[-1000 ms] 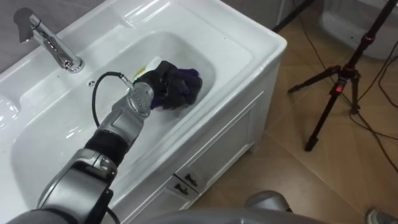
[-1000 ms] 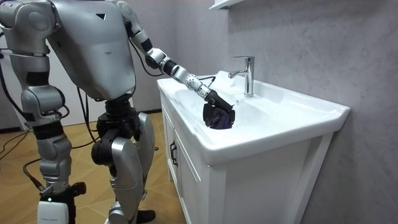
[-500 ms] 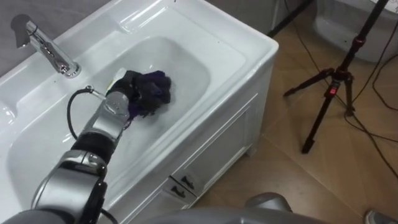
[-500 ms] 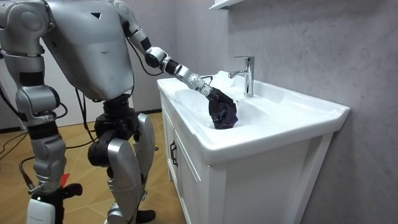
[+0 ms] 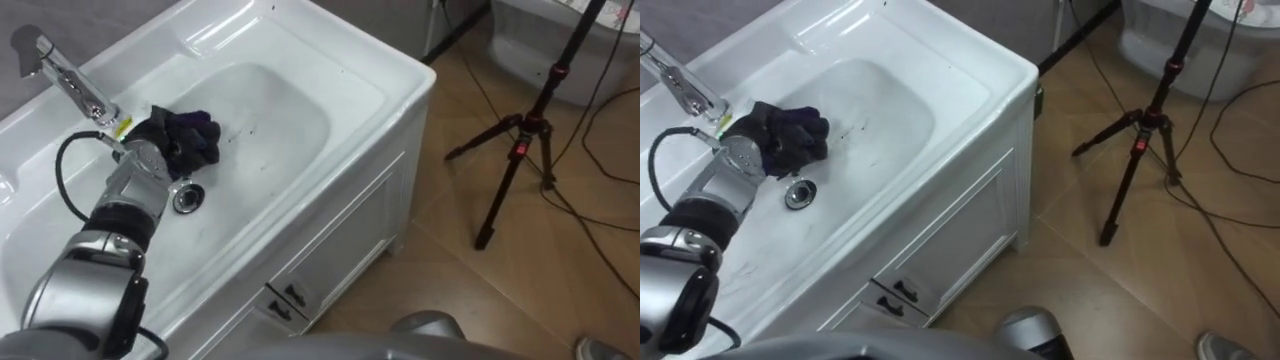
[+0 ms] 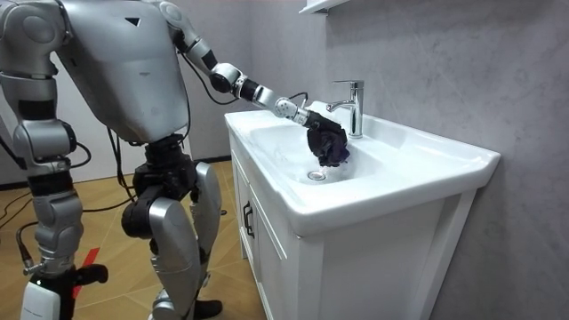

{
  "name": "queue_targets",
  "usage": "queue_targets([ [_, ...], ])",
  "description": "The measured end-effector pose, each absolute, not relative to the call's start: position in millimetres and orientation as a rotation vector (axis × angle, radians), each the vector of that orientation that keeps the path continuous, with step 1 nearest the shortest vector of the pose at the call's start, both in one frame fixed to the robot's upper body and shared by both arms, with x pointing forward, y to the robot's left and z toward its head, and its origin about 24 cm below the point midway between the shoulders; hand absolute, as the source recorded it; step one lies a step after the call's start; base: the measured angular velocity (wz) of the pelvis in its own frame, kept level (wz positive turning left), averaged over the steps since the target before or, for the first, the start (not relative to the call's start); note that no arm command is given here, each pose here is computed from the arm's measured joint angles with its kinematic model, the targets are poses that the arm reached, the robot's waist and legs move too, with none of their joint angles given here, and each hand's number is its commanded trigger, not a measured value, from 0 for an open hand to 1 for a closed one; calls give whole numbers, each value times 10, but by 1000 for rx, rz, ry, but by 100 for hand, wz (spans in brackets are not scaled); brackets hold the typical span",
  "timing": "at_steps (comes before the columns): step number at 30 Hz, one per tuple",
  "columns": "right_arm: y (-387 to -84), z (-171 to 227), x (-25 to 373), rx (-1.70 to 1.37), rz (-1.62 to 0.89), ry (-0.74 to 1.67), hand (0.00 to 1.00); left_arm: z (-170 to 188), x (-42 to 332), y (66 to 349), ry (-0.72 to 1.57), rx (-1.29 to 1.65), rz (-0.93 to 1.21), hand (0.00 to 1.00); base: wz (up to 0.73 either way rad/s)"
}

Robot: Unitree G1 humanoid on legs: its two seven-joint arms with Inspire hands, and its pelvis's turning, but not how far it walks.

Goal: Wipe basin

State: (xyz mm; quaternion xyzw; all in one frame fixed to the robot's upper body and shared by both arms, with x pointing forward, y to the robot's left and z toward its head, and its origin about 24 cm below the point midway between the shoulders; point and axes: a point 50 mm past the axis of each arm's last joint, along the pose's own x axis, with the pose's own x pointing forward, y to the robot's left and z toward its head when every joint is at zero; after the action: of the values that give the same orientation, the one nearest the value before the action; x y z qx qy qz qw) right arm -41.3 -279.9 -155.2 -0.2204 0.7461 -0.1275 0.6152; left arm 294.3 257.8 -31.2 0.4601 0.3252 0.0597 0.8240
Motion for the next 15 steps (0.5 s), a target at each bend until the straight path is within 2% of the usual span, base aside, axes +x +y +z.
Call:
queue_targets([
  [15,-2877,-1517,-448,-525,-310,1720,0,-183,2995,2775,708,1019,197,100,-7],
])
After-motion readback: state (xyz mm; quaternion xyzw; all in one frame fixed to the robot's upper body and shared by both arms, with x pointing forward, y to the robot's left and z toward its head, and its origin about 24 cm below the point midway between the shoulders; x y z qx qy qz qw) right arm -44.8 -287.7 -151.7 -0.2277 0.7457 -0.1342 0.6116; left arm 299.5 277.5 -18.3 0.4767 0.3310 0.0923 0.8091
